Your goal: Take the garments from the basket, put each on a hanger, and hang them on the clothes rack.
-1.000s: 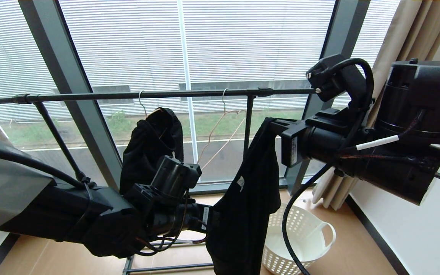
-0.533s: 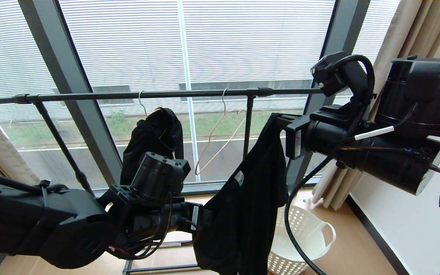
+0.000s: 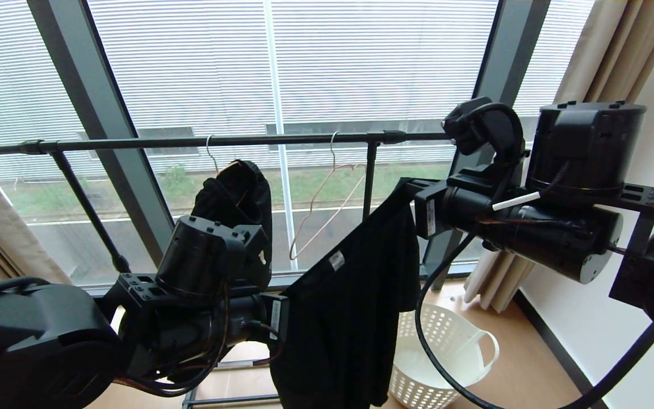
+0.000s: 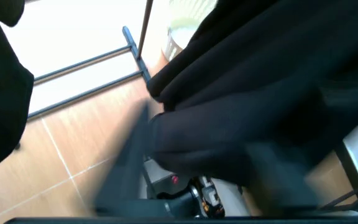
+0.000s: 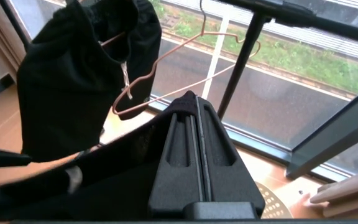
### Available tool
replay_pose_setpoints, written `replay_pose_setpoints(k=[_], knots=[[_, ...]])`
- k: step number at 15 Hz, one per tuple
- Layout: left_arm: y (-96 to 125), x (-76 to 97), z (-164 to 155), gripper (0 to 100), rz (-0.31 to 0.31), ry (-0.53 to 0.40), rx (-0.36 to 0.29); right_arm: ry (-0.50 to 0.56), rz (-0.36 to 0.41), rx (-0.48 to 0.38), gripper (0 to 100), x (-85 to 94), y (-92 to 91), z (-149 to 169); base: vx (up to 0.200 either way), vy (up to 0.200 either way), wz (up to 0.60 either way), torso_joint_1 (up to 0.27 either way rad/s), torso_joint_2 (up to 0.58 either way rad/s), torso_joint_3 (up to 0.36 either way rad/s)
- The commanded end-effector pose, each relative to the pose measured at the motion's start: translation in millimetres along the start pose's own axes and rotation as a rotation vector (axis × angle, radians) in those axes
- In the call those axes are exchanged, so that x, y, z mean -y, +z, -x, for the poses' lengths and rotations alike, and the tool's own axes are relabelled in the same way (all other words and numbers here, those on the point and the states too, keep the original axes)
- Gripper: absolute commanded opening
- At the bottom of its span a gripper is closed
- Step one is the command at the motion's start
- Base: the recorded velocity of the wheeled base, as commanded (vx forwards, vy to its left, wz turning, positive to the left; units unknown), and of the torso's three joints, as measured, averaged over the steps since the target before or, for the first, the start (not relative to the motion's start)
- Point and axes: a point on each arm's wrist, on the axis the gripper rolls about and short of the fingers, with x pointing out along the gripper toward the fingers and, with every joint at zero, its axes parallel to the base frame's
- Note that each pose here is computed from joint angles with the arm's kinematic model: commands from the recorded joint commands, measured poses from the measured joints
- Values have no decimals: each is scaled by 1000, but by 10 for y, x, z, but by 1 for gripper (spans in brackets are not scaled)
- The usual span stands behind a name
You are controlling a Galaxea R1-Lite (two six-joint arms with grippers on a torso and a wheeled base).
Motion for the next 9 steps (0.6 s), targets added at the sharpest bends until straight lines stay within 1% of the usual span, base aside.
replay_pose_setpoints(k=[1,3,4,5,6,7,8,9], knots=[[30,4,95,0,4,-7,28,-11,5,-25,0,14,-70,-91,0,0,0,0,0,0],[55,5,140,0,4,8,50,-20,16,-31,0,42,-81,-100,0,0,0,0,0,0],[68,1,150,0,5,18,59,-28,35,-41,0,71,-104,-99,0,0,0,0,0,0],[98,-1,159,0,8,27,73,-38,77,-56,0,116,-147,-90,0,0,0,0,0,0],[125,8,168,0,9,24,80,-38,100,-65,0,127,-173,-75,0,0,0,0,0,0],[188,18,202,0,11,21,101,-37,123,-74,0,129,-204,-59,0,0,0,0,0,0],[264,18,248,0,0,28,108,-34,150,-79,0,135,-221,-12,0,0,0,0,0,0],[348,36,290,0,-7,43,98,-30,174,-88,0,140,-250,23,0,0,0,0,0,0]])
